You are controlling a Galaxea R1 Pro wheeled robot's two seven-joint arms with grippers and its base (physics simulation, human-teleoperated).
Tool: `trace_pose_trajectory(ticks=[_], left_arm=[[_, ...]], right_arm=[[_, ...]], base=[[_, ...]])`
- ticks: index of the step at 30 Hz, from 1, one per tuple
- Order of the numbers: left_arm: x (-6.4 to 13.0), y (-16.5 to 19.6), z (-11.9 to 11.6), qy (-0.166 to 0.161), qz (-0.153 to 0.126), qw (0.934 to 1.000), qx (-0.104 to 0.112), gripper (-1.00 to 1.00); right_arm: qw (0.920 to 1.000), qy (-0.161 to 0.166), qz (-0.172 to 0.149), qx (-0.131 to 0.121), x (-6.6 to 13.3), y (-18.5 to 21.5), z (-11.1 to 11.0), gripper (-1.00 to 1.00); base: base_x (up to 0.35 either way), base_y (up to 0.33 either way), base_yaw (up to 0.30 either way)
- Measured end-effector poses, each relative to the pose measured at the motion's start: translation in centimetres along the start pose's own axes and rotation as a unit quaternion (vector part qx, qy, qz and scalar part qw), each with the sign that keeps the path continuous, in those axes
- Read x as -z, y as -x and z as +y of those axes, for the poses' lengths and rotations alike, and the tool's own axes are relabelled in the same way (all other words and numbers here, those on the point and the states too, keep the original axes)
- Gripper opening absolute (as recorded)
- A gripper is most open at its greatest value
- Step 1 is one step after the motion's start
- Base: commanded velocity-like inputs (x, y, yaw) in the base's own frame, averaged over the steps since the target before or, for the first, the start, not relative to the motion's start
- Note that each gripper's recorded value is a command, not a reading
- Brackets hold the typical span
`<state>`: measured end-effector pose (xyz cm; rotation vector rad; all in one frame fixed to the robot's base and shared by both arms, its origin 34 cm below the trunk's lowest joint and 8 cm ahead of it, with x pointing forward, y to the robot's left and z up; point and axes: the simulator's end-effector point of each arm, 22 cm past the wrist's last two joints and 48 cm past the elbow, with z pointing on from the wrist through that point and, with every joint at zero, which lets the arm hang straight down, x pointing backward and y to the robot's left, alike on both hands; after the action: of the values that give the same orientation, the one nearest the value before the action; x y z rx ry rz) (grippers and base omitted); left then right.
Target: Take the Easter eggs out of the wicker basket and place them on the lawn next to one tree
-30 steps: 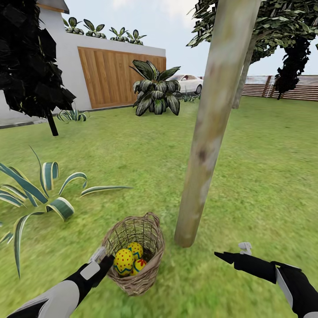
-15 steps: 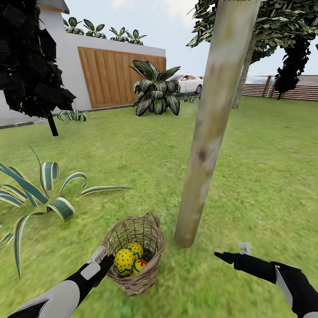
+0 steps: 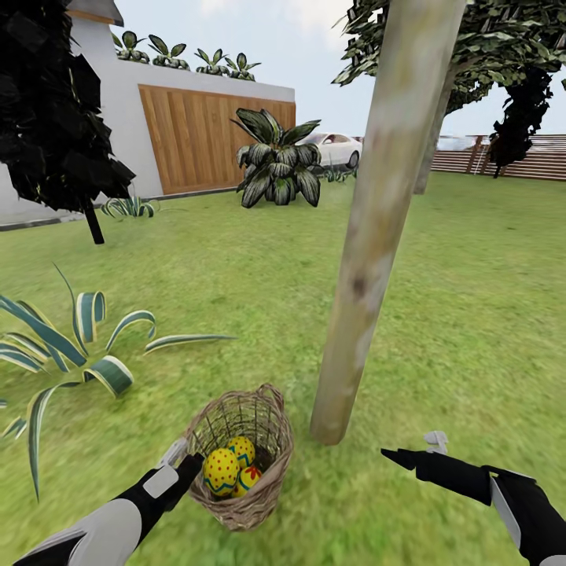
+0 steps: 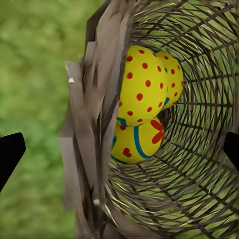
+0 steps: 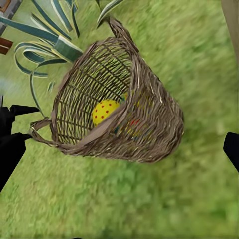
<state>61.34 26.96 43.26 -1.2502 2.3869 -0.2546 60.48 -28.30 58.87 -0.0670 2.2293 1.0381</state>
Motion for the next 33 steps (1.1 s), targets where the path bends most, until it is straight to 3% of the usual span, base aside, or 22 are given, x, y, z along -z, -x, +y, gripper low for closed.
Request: trace_pose_trajectory(ticks=[17, 23, 33], left_arm=[[2.8, 1.4, -1.4, 0.002, -0.001, 1.0000, 0.002, 1.00], [3.7, 1.9, -1.8, 0.002, -0.002, 1.0000, 0.002, 1.00], [5.3, 2.7, -2.5, 0.003, -0.002, 1.0000, 0.003, 1.00]], right_arm=[[1.0000, -0.001, 0.006, 0.002, 0.9, 1.9, 2.2, 1.00], [0.9981, -0.054, 0.028, 0.010, -0.3, 1.1, 1.4, 1.00], [0.9867, -0.133, 0.079, 0.051, -2.9, -1.0, 1.5, 1.00]], base=[[0.000, 0.000, 0.000], [0.000, 0.000, 0.000], [0.000, 0.000, 0.000]])
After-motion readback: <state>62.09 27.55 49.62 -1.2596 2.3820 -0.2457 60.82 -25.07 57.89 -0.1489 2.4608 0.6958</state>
